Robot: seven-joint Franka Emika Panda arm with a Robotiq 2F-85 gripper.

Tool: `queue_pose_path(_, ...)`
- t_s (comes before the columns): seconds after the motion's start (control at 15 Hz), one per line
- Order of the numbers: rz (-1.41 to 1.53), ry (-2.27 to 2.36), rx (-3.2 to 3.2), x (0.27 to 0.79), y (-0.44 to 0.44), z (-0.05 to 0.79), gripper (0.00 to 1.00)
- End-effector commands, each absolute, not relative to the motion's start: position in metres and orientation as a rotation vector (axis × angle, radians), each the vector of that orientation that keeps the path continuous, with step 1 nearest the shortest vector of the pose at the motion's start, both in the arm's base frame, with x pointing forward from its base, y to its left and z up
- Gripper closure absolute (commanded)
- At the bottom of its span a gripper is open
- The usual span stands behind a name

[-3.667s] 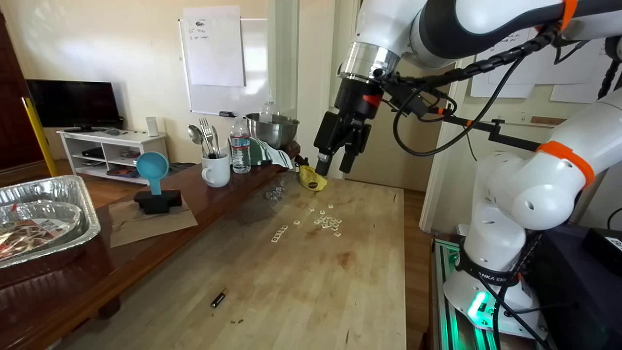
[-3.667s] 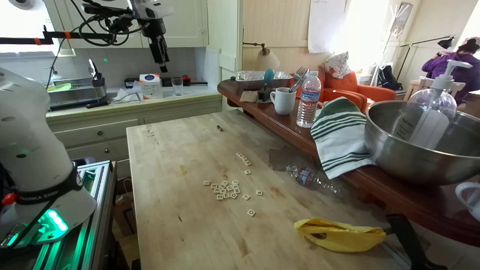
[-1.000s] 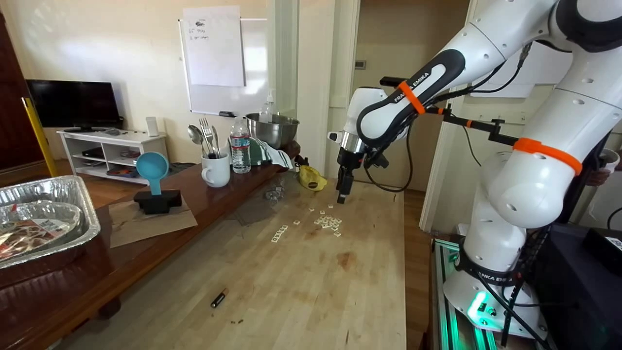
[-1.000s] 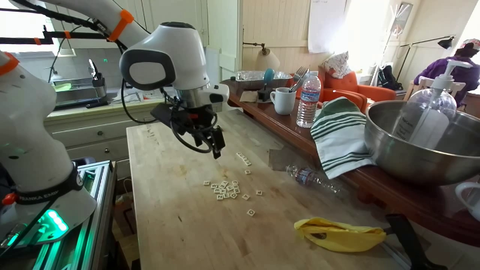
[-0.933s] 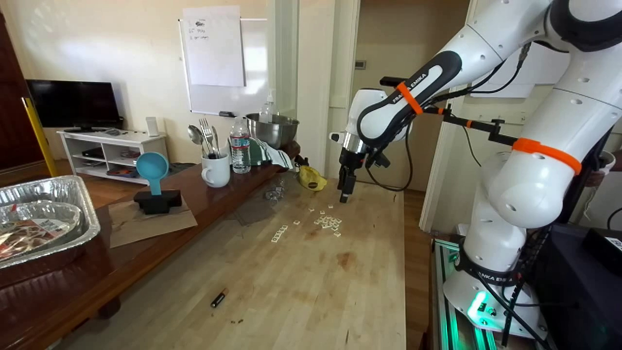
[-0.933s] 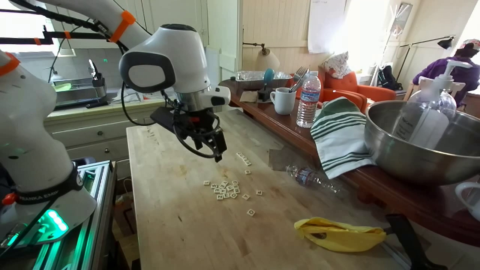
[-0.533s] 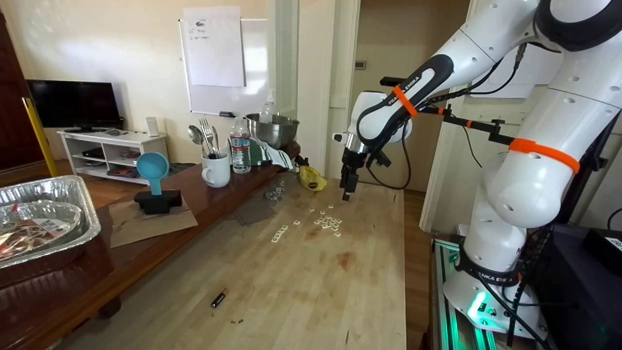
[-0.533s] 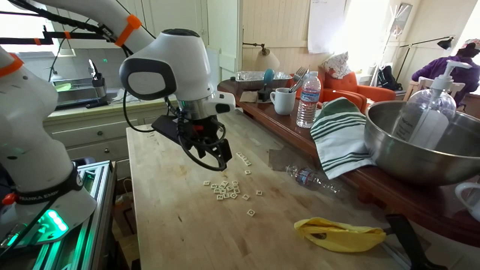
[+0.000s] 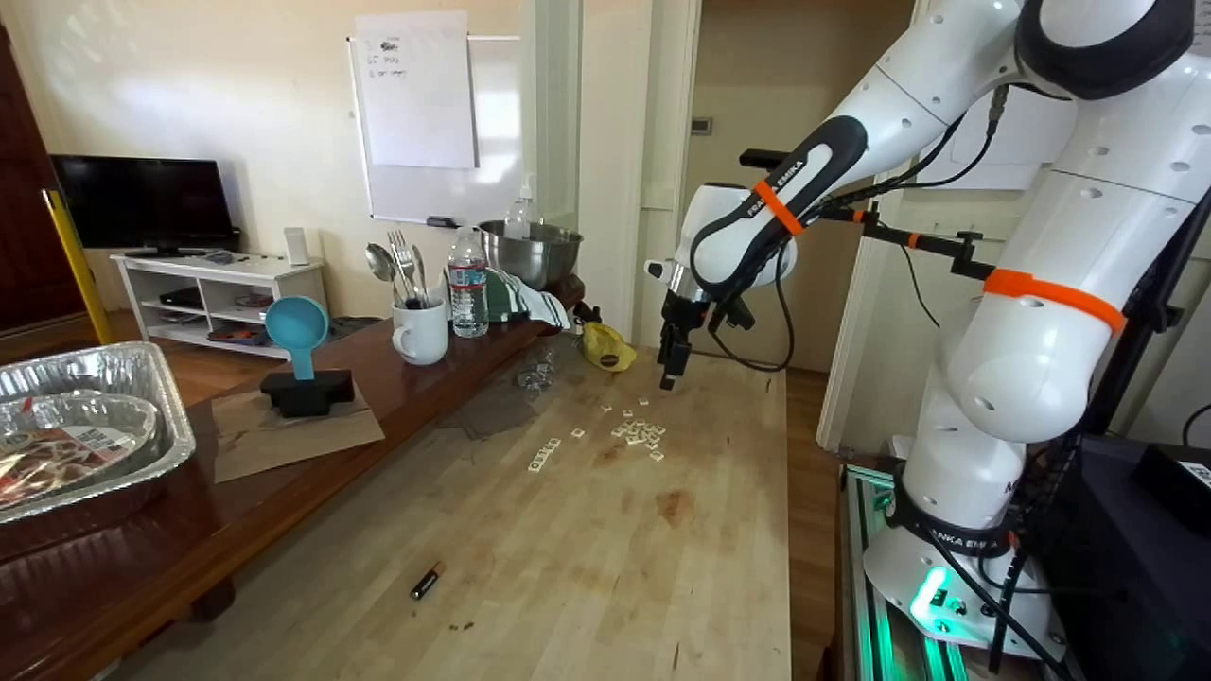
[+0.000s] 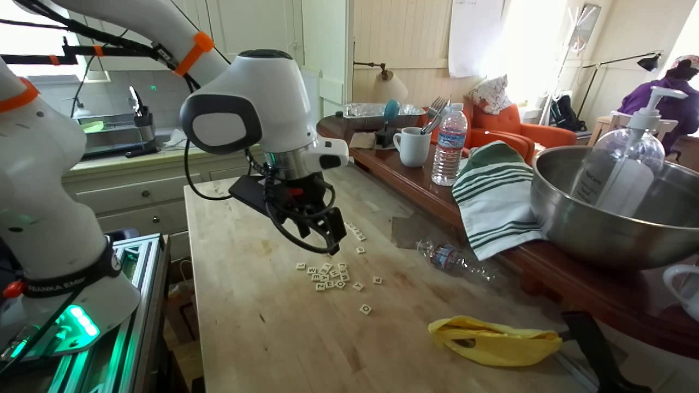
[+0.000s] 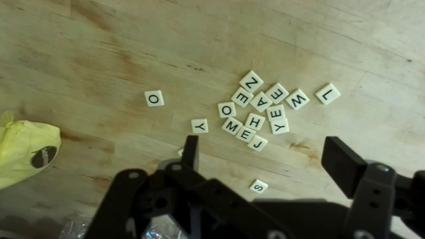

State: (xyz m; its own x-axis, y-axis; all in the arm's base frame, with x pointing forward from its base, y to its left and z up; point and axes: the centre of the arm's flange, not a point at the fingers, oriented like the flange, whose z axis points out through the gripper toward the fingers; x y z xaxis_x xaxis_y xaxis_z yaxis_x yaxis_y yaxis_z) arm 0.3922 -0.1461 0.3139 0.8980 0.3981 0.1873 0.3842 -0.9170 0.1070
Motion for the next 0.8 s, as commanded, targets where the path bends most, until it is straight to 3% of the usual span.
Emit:
queue_pose_path(0.0,0.320,0.563,2.968,0.419,-0.176,0.286,0.37)
queue_pose_path(0.53,0.324,0.570,2.993,0.451,-0.192,0.241,0.98)
queue_pose_path(0.73,0.324,0.585,2.985,0.459,-0.193,0.233,1.00)
